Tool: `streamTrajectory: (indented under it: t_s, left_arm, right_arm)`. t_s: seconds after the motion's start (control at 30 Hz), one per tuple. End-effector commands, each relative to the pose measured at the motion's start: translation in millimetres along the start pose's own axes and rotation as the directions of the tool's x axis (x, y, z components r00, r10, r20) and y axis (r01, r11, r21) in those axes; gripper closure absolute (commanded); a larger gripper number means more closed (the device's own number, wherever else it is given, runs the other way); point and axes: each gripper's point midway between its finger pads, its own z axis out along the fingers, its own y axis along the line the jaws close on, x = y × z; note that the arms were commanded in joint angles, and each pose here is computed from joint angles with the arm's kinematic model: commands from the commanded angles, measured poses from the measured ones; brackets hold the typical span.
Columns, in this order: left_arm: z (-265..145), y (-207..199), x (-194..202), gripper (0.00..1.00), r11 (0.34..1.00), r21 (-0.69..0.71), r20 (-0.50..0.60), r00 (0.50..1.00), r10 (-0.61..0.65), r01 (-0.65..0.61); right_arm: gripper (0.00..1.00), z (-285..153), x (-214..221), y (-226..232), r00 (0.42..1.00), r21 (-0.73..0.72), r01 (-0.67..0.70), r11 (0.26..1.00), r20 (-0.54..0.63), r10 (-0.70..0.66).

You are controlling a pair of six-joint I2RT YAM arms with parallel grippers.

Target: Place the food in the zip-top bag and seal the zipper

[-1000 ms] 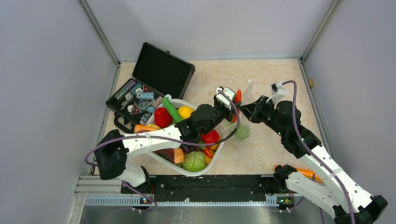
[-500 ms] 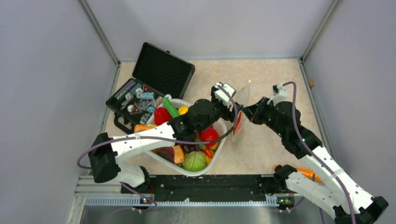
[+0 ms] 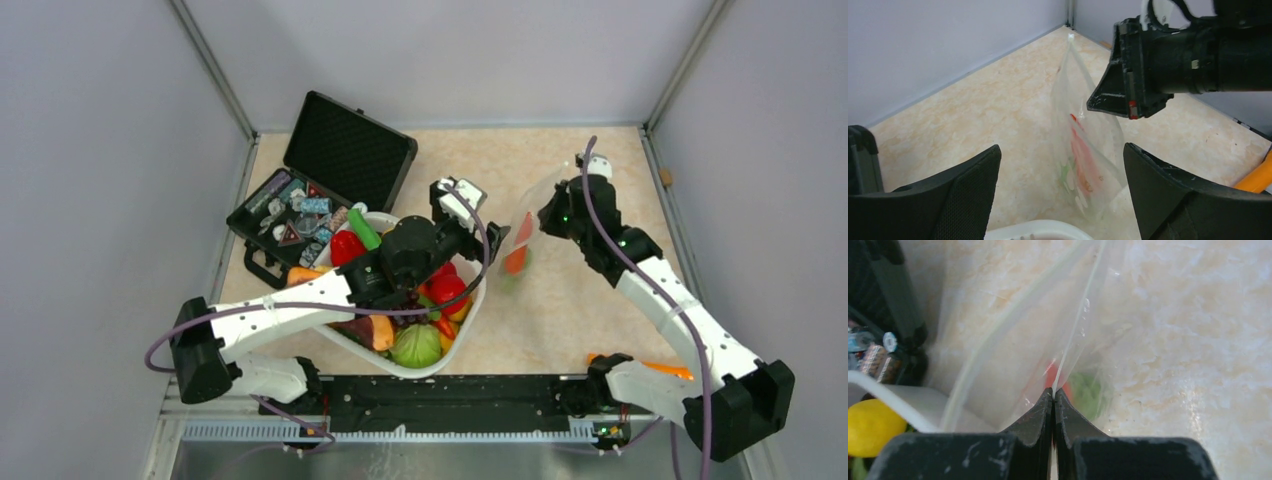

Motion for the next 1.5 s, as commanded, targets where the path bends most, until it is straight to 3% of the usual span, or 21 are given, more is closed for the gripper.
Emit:
streamTrajectory:
  t_s: [0.0, 0.1, 0.27, 0.37, 0.43, 0.5, 0.63, 0.7, 0.77, 0.9, 1.03, 1.13, 1.47]
  left_arm:
    - [-15, 27, -9, 0.08, 0.992, -0.125, 0.015, 1.000, -0.027, 0.029]
    - [-23, 47, -1, 0.03, 0.980, -0.195, -0.008, 0.999, -0.051, 0.048]
    - [-35, 69, 14, 0.01, 0.965, -0.239, -0.048, 0.991, -0.121, 0.106]
    - [-45, 84, 22, 0.01, 0.950, -0.272, -0.059, 0.982, -0.179, 0.156]
    - [-50, 94, 29, 0.01, 0.936, -0.295, -0.054, 0.974, -0.219, 0.194]
    - [-52, 102, 34, 0.01, 0.925, -0.299, -0.050, 0.964, -0.261, 0.234]
    - [-54, 110, 43, 0.01, 0.915, -0.300, -0.074, 0.949, -0.306, 0.271]
    - [-55, 110, 48, 0.01, 0.920, -0.295, -0.105, 0.948, -0.300, 0.258]
    - [-55, 108, 51, 0.01, 0.932, -0.277, -0.136, 0.951, -0.279, 0.234]
    - [-57, 110, 56, 0.01, 0.936, -0.278, -0.184, 0.944, -0.275, 0.218]
    - [-57, 89, 61, 0.01, 0.966, -0.145, -0.264, 0.932, -0.247, 0.215]
    - [-63, 97, 77, 0.01, 0.957, -0.214, -0.338, 0.904, -0.262, 0.197]
    - [-76, 145, 79, 0.01, 0.900, -0.428, -0.337, 0.909, -0.247, 0.085]
  right_arm:
    - [1.00, -47, -53, 66, 0.988, -0.360, 0.108, 0.926, 0.140, -0.061]
    - [1.00, -74, -49, 93, 0.991, -0.529, 0.100, 0.843, 0.127, -0.038]
    - [1.00, -88, -60, 53, 0.978, -0.368, 0.067, 0.927, 0.211, 0.013]
    - [1.00, -107, -61, 61, 0.971, -0.430, 0.133, 0.893, 0.239, -0.030]
    - [1.00, -109, -51, 71, 0.980, -0.484, 0.156, 0.861, 0.186, -0.073]
    - [1.00, -94, -34, 67, 0.990, -0.464, 0.127, 0.877, 0.111, -0.084]
    - [1.00, -68, 26, 73, 0.985, -0.547, 0.067, 0.834, -0.099, -0.144]
    - [1.00, -55, 42, 65, 0.977, -0.506, 0.027, 0.862, -0.168, -0.129]
    - [1.00, -52, 38, 57, 0.983, -0.458, 0.033, 0.888, -0.147, -0.112]
    - [1.00, -71, 1, 60, 0.997, -0.458, 0.067, 0.886, 0.007, -0.071]
    - [1.00, -76, -6, 61, 0.997, -0.459, 0.072, 0.886, 0.031, -0.065]
    - [1.00, -71, 1, 59, 0.998, -0.449, 0.057, 0.892, 0.000, -0.063]
    - [1.00, -69, 8, 62, 0.999, -0.474, 0.022, 0.880, -0.026, -0.039]
